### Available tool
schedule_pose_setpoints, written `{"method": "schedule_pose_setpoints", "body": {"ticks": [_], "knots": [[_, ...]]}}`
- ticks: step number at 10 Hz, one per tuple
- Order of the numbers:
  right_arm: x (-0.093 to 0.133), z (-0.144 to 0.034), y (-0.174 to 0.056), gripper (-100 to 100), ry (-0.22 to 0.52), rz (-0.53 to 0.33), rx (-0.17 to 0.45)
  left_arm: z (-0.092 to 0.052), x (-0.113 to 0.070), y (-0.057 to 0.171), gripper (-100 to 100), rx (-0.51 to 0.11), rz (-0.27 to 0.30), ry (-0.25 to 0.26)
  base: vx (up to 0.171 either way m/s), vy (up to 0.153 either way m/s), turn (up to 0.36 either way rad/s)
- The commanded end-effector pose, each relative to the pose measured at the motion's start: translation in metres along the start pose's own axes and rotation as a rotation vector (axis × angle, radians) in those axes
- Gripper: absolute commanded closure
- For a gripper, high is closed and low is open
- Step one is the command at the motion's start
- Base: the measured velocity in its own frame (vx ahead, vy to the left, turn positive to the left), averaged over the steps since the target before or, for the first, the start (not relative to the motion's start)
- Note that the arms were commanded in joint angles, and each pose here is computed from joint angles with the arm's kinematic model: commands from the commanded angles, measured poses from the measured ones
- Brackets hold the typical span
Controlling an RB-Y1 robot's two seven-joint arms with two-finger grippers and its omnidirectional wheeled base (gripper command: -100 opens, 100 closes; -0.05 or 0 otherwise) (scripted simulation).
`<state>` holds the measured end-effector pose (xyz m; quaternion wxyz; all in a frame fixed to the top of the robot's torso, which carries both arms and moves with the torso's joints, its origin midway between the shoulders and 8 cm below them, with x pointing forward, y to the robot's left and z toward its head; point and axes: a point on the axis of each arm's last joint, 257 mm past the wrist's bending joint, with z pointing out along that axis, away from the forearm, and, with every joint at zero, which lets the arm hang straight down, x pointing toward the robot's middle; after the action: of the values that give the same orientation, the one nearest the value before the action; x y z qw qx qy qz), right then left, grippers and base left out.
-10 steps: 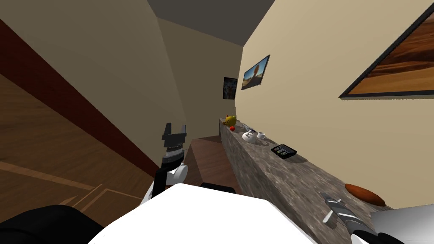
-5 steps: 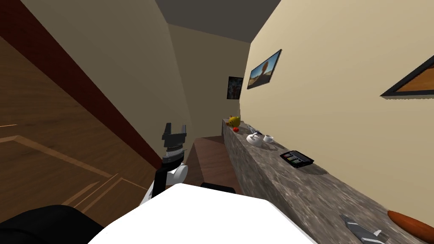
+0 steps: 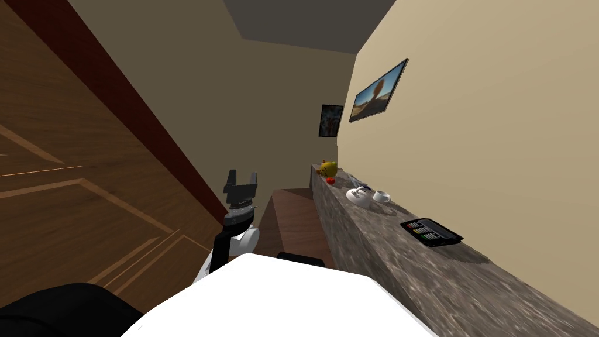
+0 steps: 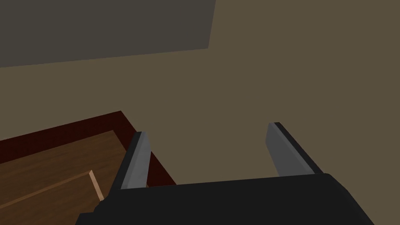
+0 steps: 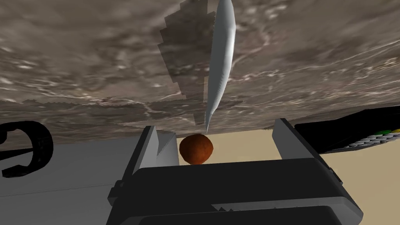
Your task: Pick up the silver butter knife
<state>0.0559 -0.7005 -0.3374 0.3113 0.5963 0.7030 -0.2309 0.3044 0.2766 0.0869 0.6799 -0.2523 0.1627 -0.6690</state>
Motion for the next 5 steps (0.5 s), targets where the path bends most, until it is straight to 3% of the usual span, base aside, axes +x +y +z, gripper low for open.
{"method": "schedule_pose_setpoints", "body": {"ticks": [1, 2, 3, 4, 5], "knots": [[0.0034, 0.0012, -0.0152, -100, 0.024, -0.023, 0.039, 0.0, 0.0, 0.0, 0, 0.0, 0.0, 0.0, 0.019, 0.001, 0.099], [0.0016, 0.0011, -0.0093, -100, 0.013, -0.013, 0.023, 0.0, 0.0, 0.0, 0, 0.0, 0.0, 0.0, 0.008, -0.001, 0.017], [0.0023, 0.0012, -0.0107, 0, 0.016, -0.016, 0.027, 0.0, 0.0, 0.0, 0, 0.0, 0.0, 0.0, 0.0, 0.0, 0.0], [0.008, 0.0077, -0.0101, -100, 0.017, -0.015, 0.028, 0.0, 0.0, 0.0, 0, 0.0, 0.0, 0.0, 0.003, -0.031, 0.012], [0.0103, 0.0102, -0.0099, -100, 0.017, -0.015, 0.029, 0.0, 0.0, 0.0, 0, 0.0, 0.0, 0.0, 0.001, -0.06, 0.015]]}}
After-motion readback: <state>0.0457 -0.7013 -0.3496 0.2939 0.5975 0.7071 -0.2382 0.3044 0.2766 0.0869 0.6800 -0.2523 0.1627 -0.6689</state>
